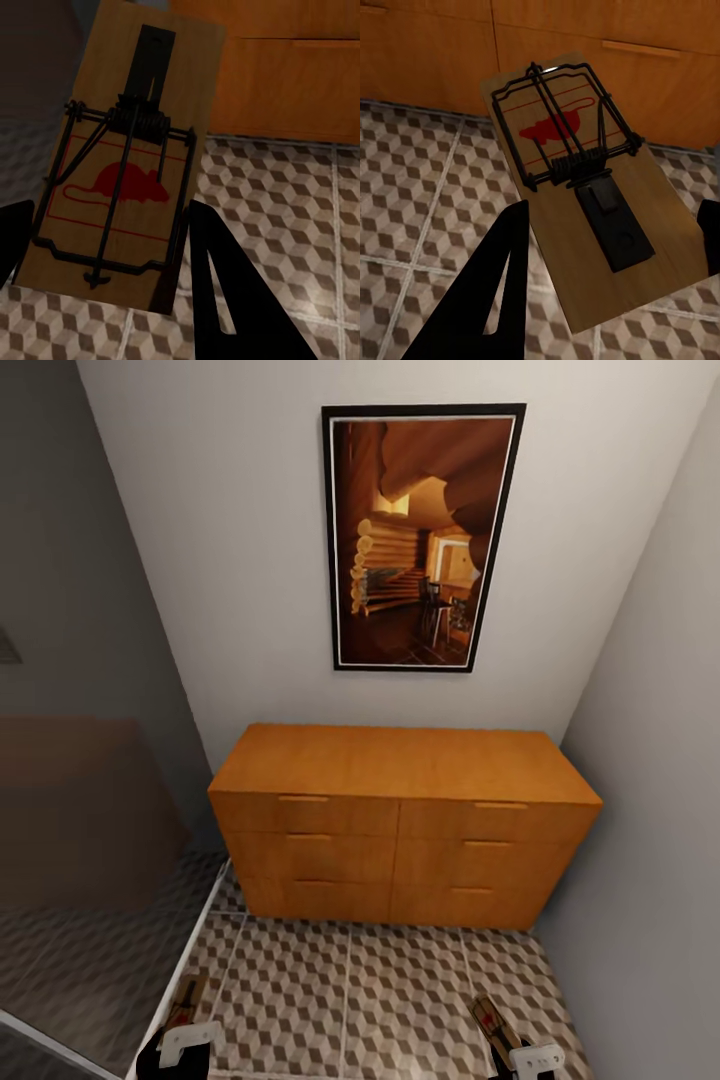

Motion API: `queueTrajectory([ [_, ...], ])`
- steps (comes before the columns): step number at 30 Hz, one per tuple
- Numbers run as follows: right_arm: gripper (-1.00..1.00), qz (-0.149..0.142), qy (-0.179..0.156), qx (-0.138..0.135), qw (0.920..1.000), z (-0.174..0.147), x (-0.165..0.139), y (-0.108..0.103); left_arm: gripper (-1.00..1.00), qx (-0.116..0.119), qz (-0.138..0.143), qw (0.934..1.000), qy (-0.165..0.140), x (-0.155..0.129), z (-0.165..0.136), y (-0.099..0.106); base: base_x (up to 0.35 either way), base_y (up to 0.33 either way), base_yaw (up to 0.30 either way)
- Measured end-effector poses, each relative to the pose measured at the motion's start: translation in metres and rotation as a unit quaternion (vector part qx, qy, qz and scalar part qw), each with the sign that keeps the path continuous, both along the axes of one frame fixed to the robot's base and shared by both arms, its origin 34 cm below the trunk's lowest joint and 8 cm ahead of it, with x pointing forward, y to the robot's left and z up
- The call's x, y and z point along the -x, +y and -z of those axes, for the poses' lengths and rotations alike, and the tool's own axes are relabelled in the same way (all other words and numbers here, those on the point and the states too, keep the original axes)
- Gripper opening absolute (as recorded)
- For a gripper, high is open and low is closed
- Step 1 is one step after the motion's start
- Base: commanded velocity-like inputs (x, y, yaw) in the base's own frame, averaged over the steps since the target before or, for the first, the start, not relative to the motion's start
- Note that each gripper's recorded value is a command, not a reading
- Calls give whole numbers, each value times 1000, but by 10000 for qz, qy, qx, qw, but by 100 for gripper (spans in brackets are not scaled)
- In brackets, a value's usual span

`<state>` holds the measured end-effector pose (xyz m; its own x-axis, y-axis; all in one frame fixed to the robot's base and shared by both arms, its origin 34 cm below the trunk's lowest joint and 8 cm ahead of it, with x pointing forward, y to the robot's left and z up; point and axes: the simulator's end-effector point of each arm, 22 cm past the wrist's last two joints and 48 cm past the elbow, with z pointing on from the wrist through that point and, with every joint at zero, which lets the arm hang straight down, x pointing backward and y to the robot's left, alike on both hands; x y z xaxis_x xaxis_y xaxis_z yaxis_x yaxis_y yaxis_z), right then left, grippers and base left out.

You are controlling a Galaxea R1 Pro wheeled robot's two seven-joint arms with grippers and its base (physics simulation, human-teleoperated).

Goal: Take the four mousetraps from the cabinet in the bathroom and place them on the bathroom floor. Make sure all four end up on the same floor surface, and ensure that at least two of them are either under or directly next to the same bathroom sink.

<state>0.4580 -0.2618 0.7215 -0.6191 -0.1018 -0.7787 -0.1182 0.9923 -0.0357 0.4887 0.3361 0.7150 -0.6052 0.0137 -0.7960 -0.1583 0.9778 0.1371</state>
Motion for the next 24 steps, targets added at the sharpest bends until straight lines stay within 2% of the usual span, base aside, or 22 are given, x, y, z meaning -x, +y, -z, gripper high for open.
queueTrajectory([
  [9, -100, 1, -41, -5, 10000, -3, -2, 0, -100, 0, -2, 10000, -34, -2, -3, 0, 0, 0, 50],
  [24, -100, 88, -51, 80, 9999, -3, -3, -5, -100, 0, -1, 10000, -34, -2, -3, 0, 0, 0, 264],
])
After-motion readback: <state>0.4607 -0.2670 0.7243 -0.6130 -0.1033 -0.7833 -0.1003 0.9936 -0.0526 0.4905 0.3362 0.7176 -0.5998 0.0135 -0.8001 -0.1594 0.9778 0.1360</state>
